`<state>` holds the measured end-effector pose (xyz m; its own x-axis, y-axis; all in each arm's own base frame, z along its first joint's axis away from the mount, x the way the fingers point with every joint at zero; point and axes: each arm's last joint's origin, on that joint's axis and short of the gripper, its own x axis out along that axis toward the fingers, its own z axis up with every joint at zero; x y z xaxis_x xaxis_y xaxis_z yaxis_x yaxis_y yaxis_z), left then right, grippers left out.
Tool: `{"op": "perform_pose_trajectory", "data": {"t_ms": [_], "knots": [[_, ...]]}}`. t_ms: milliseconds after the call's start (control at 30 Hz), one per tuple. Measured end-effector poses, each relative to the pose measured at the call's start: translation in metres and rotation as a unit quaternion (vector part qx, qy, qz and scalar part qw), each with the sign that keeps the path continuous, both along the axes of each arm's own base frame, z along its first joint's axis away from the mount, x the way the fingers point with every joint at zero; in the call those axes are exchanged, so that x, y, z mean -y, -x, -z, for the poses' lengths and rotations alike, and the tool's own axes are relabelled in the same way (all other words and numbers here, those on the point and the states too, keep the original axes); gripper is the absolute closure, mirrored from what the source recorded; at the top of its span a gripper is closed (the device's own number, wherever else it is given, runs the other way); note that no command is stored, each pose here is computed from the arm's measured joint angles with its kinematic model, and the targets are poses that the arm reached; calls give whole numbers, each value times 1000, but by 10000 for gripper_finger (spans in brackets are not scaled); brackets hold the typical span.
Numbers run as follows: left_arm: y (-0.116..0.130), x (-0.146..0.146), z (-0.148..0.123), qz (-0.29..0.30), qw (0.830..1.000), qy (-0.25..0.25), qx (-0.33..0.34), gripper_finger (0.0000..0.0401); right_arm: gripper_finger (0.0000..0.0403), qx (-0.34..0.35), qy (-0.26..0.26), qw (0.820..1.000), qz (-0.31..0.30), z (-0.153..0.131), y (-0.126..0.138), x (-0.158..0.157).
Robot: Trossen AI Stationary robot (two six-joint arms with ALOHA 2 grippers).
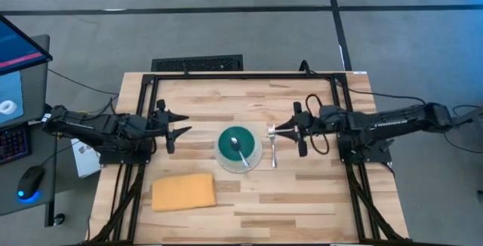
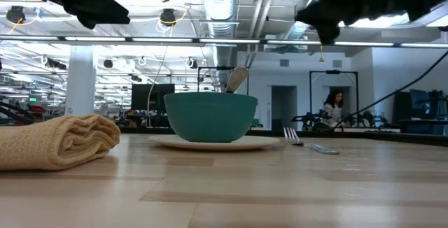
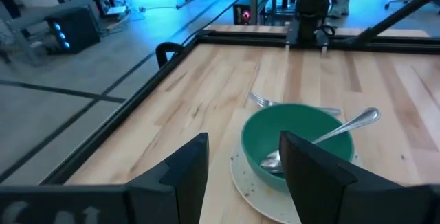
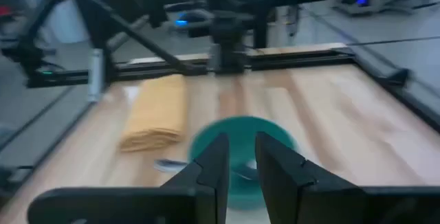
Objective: Set table place
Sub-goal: Return to Home Position
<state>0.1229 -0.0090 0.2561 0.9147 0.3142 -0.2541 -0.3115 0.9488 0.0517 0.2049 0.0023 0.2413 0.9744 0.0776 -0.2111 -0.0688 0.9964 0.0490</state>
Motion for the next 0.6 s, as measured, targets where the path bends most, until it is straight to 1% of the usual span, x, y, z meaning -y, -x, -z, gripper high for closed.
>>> {"op": "perform_pose_trajectory", "data": {"t_ms": [67, 133, 233, 400, 600], "knots": [[0, -1, 0, -9, 1000, -2, 0, 232, 307, 3, 7, 1000, 20, 11, 8, 9], [1, -2, 0, -30, 1000, -9, 2, 232, 307, 16, 8, 999, 33, 20, 16, 13], [5, -4, -3, -56, 998, -13, 14, 232, 307, 40, 9, 999, 36, 29, 28, 14], [12, -5, -1, -61, 997, -7, 49, 232, 307, 56, -15, 998, 31, 41, 45, 10], [28, -8, 14, -59, 993, 4, 104, 232, 307, 82, -18, 996, 8, 43, 60, 2]]}}
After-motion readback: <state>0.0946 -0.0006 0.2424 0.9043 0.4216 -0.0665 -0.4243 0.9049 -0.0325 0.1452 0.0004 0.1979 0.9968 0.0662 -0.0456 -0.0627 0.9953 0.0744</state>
